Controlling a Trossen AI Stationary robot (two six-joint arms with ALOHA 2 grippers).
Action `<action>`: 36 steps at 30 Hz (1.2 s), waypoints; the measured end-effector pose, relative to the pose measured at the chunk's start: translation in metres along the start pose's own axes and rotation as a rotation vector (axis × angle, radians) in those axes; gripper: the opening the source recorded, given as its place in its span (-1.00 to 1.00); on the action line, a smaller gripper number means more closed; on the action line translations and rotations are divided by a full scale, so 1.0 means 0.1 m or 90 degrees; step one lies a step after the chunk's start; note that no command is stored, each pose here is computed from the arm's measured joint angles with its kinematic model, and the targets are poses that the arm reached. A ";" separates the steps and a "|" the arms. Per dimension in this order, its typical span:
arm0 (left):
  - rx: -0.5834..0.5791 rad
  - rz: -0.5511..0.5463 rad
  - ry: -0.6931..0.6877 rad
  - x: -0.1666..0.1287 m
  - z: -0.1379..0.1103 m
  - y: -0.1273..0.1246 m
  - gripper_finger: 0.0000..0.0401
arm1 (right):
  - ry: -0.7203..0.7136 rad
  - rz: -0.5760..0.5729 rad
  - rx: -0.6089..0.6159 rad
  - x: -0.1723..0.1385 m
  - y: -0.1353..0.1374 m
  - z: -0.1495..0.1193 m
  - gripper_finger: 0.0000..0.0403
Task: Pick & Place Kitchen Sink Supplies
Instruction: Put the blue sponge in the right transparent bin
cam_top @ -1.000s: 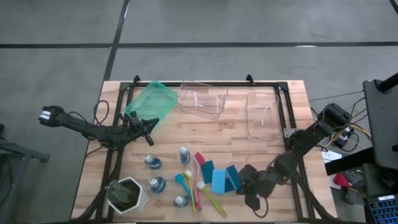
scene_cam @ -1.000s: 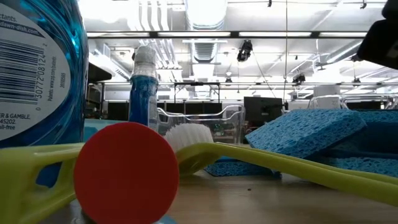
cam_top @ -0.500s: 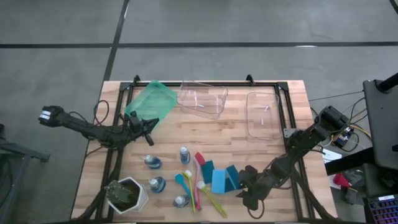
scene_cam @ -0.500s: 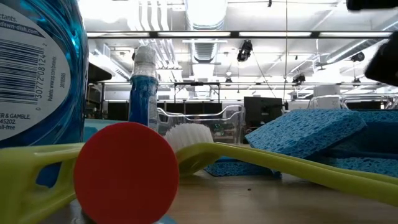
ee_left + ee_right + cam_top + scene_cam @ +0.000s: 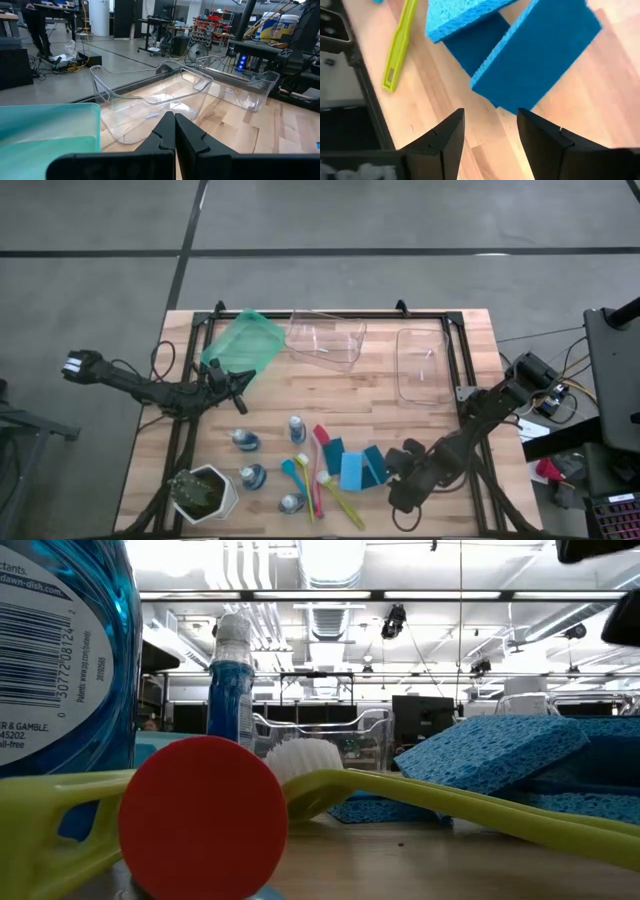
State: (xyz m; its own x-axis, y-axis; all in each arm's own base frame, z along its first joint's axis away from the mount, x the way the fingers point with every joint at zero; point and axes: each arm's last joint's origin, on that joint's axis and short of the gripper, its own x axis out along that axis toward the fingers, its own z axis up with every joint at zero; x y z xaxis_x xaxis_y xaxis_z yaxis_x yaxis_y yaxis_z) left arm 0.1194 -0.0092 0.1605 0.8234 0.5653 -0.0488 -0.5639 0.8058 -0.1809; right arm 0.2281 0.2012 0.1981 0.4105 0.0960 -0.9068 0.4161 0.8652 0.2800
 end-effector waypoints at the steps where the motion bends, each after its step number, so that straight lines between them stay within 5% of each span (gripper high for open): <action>1: 0.000 0.000 0.000 0.00 0.00 0.00 -1.00 | 0.000 -0.011 -0.003 -0.01 0.03 0.02 -0.13; 11: 0.006 0.001 0.005 0.00 -0.01 0.00 -1.00 | 0.035 -0.125 -0.135 0.28 0.50 0.11 -0.19; 18: 0.010 0.002 0.008 0.00 -0.02 0.00 -1.00 | 0.011 -0.259 -0.131 0.31 0.56 0.12 -0.18; 31: 0.010 0.002 0.009 0.00 -0.02 0.00 -1.00 | -0.002 -0.243 -0.116 0.38 0.62 0.06 0.02; 36: 0.011 0.002 0.009 0.00 -0.02 0.01 -1.00 | 0.009 -0.242 -0.190 0.45 0.61 0.00 0.06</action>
State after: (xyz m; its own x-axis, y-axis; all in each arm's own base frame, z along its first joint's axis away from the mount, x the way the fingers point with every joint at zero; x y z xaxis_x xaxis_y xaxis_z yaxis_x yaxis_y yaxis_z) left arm 0.1193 -0.0091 0.1585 0.8221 0.5658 -0.0629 -0.5677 0.8066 -0.1644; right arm 0.2719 0.2588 0.1740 0.2619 -0.2498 -0.9322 0.2832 0.9433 -0.1732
